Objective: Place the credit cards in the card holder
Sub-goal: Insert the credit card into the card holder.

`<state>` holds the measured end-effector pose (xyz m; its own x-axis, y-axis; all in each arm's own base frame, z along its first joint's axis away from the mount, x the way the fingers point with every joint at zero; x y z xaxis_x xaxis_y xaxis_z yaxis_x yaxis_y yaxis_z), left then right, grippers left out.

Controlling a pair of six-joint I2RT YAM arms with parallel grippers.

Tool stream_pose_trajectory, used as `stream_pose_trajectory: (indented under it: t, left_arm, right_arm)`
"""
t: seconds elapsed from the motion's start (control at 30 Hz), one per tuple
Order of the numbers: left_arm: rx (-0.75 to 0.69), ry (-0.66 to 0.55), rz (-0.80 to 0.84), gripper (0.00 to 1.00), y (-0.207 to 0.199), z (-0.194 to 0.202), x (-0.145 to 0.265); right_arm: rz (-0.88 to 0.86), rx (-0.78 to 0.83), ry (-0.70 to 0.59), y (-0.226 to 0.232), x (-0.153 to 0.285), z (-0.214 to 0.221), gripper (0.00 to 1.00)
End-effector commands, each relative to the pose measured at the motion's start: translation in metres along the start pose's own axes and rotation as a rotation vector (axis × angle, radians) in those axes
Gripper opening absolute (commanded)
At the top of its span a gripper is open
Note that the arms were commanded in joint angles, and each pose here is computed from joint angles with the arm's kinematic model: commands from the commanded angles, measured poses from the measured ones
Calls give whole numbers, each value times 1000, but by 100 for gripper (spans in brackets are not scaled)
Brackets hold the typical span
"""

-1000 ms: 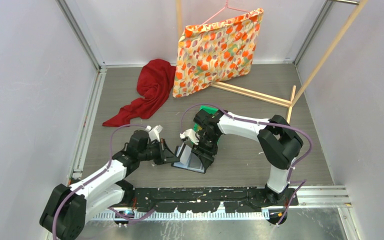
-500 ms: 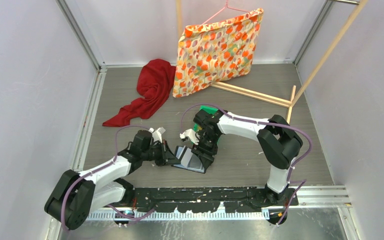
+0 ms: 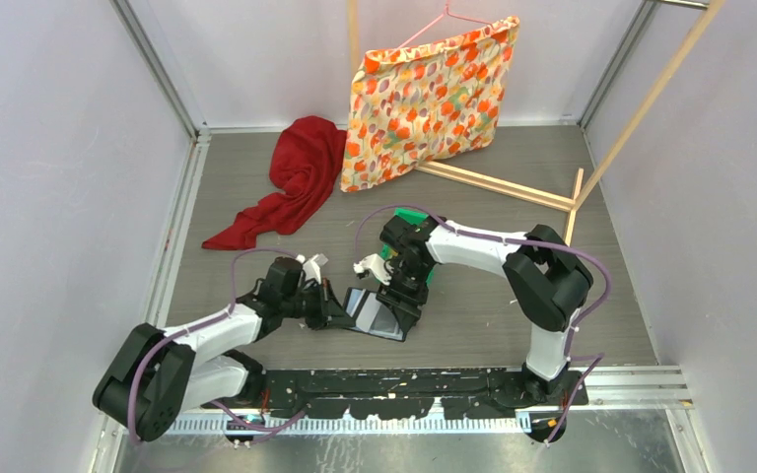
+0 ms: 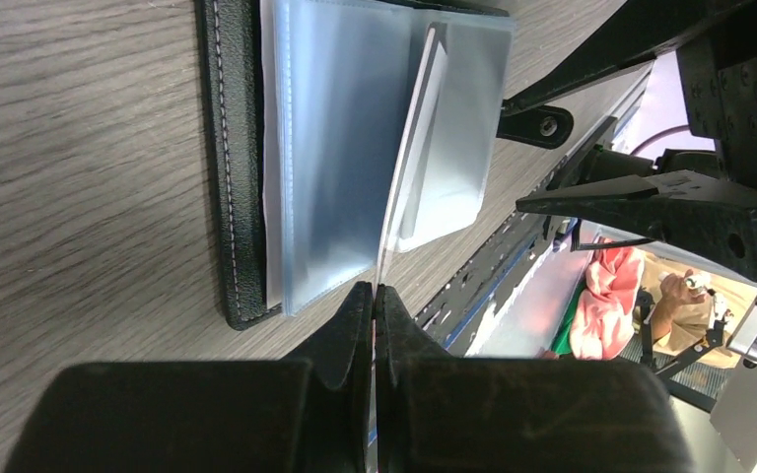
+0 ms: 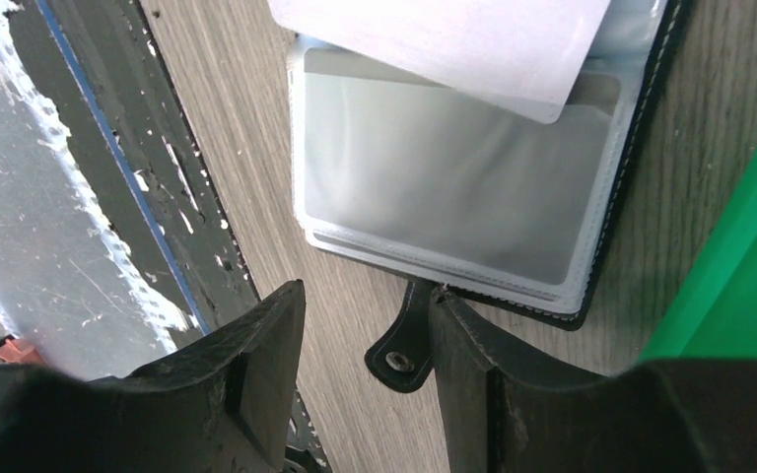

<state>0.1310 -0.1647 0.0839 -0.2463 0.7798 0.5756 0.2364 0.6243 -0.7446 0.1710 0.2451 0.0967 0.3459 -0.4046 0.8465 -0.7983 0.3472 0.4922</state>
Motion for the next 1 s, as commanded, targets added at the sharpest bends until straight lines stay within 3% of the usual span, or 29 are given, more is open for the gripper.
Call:
stream_pose_trajectory:
  t: [0.0, 0.97]
  left_arm:
    - [-57, -8, 25, 0, -6, -11, -1]
    - [21, 48, 57, 0, -4, 0, -23]
  right_arm:
    - [30, 6, -9, -2, 2, -12, 54]
    - [93, 22, 63, -7, -17, -13, 53]
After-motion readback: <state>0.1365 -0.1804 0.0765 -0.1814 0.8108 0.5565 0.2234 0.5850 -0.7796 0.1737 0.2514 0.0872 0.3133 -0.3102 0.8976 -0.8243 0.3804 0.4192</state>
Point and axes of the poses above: each gripper's point midway between its finger pads, its own x axis back along the fingers, its own y axis along the line the jaws close on, z = x × y, the point moved 7 cm from there along x, back along the fingers, and after that the axes turned 10 degrees about -x, right-handed, at the moved point
